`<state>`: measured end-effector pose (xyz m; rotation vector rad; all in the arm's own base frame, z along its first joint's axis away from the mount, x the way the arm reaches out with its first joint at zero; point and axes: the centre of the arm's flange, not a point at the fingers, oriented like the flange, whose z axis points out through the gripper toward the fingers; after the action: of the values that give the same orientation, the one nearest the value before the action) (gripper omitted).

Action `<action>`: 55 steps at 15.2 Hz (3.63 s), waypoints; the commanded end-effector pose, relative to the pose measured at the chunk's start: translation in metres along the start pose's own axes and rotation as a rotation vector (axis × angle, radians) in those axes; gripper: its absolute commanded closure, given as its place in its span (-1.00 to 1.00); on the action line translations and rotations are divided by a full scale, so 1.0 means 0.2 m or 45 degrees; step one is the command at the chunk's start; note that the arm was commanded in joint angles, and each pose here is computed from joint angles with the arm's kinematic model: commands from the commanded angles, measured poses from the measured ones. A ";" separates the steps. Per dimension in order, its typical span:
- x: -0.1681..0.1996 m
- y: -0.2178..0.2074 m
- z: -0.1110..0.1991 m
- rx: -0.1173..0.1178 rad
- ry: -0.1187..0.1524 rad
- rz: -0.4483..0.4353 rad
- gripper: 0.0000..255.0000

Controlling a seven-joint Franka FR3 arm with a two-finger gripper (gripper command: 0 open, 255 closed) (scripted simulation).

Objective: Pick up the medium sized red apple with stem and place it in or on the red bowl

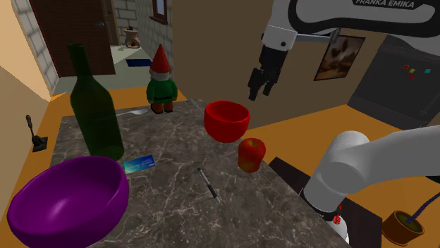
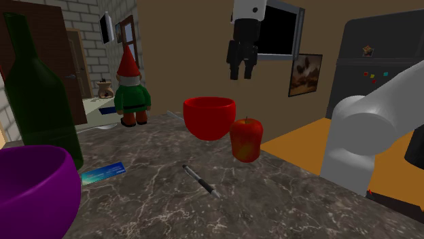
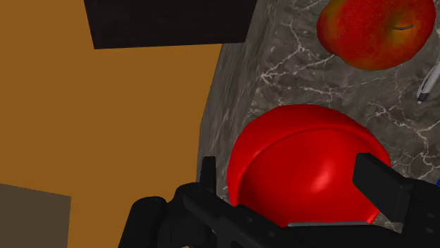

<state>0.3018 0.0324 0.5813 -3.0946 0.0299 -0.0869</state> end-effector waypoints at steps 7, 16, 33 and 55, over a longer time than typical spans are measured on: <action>-0.20 -0.34 0.14 -0.108 -0.079 0.171 -1.00; -0.41 -0.82 0.36 -0.256 -0.187 0.406 -1.00; -0.45 -0.78 0.56 -0.256 -0.187 0.406 1.00; -0.43 -0.80 0.19 -0.256 -0.187 0.406 1.00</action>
<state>0.2224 0.1943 0.5408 -3.2344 0.5567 0.1651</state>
